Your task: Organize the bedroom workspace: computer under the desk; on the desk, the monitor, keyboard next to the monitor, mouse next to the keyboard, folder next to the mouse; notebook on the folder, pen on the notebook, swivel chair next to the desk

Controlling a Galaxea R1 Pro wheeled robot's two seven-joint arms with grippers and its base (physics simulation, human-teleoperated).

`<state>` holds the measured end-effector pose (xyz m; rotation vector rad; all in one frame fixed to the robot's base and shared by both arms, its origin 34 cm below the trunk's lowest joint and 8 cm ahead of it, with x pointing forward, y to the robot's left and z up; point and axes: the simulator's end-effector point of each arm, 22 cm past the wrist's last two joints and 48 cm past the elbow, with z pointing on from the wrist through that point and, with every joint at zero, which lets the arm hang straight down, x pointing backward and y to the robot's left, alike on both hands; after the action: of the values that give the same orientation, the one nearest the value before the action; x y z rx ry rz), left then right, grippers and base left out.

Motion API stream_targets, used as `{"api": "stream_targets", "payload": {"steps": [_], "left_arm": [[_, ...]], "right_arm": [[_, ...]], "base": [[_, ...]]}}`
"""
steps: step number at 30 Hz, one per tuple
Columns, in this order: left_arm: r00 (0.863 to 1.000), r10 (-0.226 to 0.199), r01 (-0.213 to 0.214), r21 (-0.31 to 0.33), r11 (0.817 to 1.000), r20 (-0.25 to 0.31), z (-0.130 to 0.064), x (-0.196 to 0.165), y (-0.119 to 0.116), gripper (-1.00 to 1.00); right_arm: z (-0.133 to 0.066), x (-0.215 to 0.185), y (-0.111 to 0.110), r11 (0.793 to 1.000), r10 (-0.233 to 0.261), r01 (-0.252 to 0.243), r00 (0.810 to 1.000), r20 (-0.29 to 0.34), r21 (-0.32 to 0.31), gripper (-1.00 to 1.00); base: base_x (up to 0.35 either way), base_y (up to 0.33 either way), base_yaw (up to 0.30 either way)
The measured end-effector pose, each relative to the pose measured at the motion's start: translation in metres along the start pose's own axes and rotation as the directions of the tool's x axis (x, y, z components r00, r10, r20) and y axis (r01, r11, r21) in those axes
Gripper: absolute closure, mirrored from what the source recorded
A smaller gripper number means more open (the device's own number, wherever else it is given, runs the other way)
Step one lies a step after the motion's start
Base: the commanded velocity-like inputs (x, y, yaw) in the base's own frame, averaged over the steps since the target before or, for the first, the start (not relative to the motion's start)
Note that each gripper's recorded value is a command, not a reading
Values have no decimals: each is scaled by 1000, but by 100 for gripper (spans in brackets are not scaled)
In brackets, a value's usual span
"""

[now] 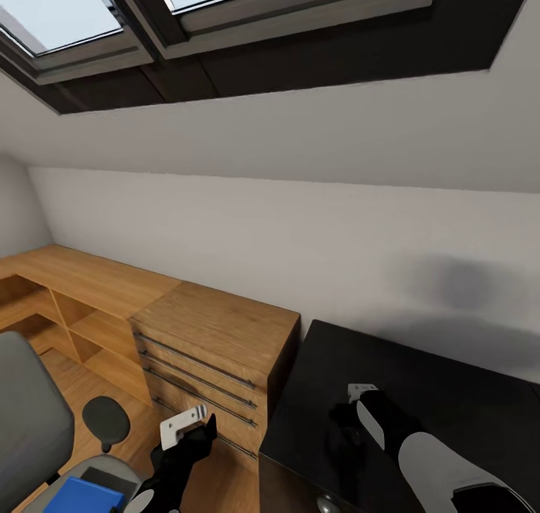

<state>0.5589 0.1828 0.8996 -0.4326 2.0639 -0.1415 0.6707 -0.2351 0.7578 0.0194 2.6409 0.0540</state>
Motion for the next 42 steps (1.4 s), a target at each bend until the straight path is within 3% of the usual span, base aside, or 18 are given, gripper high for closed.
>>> {"api": "stream_targets", "payload": {"steps": [8,16,42], "left_arm": [[1000,0,0,0,1000,0,0,0,0,-100],[1000,0,0,-1,1000,0,0,0,0,-100],[1000,-1,1,-1,1000,0,5,6,2,-100]], "right_arm": [[-1,11,-1,1000,2,-2,999,-51,-1,-100],[-1,12,-21,999,29,-29,998,-55,17,-100],[6,14,-21,999,43,-43,998,-50,11,-100]], "base": [[0,0,0],[0,0,0],[0,0,0]]}}
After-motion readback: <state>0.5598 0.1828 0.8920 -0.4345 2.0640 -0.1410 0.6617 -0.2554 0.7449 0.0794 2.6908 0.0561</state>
